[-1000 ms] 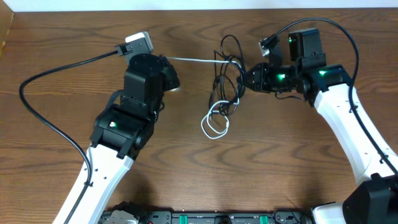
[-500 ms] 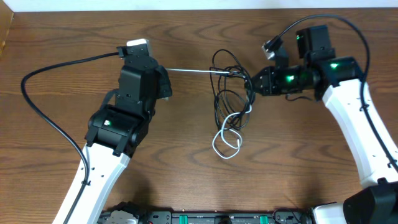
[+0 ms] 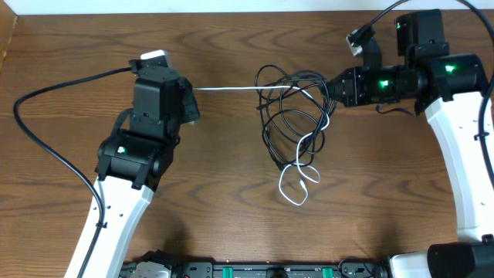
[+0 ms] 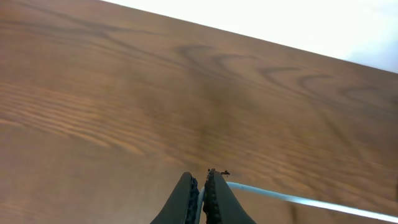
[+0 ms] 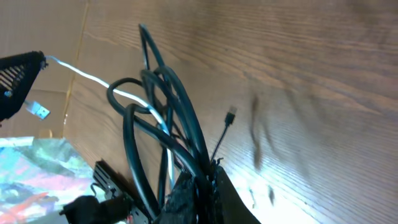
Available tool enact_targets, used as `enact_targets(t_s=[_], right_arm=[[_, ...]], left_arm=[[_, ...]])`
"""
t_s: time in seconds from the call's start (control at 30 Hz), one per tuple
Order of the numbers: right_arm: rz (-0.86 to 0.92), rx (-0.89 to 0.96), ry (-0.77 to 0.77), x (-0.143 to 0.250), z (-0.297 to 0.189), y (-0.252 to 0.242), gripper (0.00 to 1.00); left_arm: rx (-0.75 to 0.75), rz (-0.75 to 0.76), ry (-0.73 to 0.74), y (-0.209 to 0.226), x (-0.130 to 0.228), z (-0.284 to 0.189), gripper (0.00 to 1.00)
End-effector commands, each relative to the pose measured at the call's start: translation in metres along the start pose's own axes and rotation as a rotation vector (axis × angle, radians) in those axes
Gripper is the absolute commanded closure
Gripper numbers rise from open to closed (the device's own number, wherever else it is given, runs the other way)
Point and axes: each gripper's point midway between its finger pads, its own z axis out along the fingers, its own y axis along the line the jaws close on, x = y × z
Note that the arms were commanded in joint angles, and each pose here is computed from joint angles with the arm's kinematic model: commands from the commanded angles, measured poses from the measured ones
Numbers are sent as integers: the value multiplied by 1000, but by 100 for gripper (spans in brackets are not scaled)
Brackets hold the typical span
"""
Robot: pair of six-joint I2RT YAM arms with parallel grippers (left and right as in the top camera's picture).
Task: Untangle cables
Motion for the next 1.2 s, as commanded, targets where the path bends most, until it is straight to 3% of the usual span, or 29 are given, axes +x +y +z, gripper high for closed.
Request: enact_targets(t_s=[0.0,0.33,0.97,1.03,1.17], right_arm=[[-16,124,-87,-17,-30,-20,98],[10,165,-179,-36,-69,-29,95],[82,278,-196,-32,-89,-65,99],[80,264,-180,-29,-85,-60,99],[65,245,-142,-23,-75,-50,99]], left_arm=[[-126,-21,-52,33,-19,-7,92],[-184,-49,-28,56,-16,-6,93],[-163,-51,-17,53,-14,-5,92],[-99,-52,8,42,-10,-3,85],[69,8,72,14,1,-3,55]])
